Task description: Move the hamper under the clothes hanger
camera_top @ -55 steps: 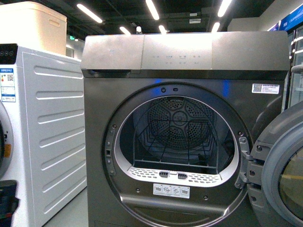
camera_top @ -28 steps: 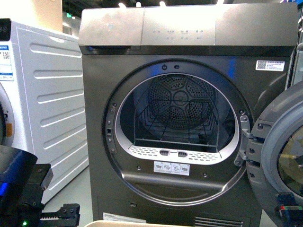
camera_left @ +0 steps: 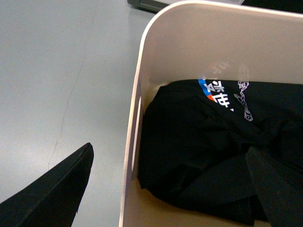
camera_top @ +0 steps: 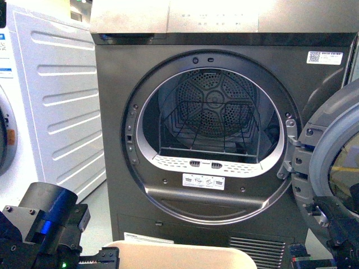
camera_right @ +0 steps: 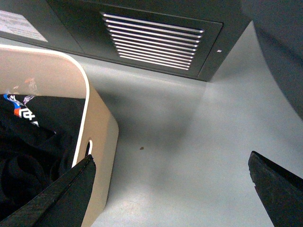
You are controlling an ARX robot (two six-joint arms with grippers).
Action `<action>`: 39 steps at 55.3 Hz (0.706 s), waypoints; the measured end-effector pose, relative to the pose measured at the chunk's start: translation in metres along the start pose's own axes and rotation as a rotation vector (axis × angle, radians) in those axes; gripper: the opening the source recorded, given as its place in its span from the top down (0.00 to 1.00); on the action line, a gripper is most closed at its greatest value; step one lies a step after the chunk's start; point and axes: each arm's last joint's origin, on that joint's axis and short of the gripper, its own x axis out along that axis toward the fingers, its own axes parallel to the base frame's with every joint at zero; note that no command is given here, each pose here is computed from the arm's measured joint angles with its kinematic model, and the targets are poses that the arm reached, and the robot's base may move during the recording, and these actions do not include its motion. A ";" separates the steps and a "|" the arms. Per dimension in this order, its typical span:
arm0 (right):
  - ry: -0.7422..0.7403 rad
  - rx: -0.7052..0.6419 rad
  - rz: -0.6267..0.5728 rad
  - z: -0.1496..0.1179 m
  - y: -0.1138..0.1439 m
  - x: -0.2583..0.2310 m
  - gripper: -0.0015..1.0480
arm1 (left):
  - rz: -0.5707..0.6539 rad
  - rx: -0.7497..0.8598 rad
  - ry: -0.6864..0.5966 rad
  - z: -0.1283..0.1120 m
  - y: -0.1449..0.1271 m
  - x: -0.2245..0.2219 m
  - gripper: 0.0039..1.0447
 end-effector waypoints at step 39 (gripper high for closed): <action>0.001 0.043 0.130 -0.015 0.046 0.029 0.08 | 0.006 -0.008 0.057 -0.026 0.006 0.025 0.06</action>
